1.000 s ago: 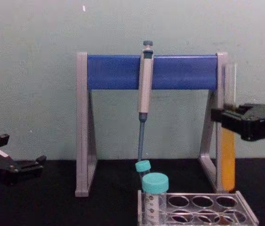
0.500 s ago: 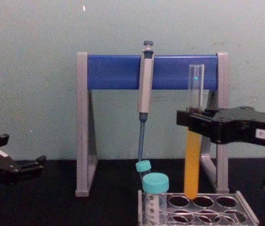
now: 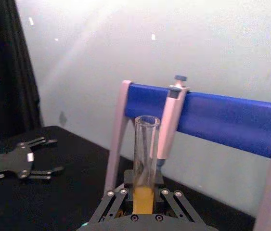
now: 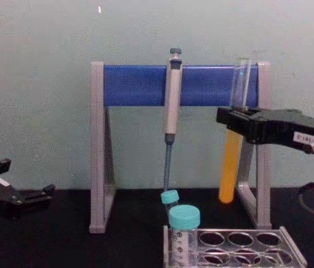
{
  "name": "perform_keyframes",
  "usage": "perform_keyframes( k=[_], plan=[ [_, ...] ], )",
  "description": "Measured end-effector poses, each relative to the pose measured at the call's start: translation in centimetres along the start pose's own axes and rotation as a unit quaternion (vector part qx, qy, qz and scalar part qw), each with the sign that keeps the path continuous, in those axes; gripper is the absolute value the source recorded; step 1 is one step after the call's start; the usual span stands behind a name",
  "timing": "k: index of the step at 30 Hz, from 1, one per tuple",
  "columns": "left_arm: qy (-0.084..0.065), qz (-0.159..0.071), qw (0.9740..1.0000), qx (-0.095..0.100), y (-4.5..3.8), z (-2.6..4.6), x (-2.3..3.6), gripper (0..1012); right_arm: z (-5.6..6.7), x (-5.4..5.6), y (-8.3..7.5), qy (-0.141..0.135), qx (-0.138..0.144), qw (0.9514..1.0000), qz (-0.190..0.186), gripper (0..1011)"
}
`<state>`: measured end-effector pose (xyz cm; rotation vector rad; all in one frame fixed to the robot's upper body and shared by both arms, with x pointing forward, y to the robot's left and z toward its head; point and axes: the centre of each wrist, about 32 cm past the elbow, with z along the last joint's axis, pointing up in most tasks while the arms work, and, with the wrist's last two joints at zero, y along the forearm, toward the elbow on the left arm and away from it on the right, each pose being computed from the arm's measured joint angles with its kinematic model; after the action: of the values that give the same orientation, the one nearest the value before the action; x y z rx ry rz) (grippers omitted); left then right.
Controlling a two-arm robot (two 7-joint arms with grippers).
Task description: Pick up the test tube from the test tube rack, shake it, then place it back into the test tube rack.
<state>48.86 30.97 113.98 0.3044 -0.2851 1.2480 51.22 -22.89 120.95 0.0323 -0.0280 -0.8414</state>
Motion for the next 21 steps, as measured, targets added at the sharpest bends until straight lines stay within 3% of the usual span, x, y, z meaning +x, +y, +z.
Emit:
perform_keyframes(
  k=[8, 21],
  plan=[
    [0.000, 0.000, 1.0000, 0.000, 0.00, 0.00, 0.00, 1001, 0.13, 0.26, -0.31, -0.004, -0.001, 0.9998, -0.019, 226],
    [0.000, 0.000, 1.0000, 0.000, 0.00, 0.00, 0.00, 1001, 0.20, 0.21, -0.39, -0.007, -0.004, 0.9997, -0.021, 226]
  ],
)
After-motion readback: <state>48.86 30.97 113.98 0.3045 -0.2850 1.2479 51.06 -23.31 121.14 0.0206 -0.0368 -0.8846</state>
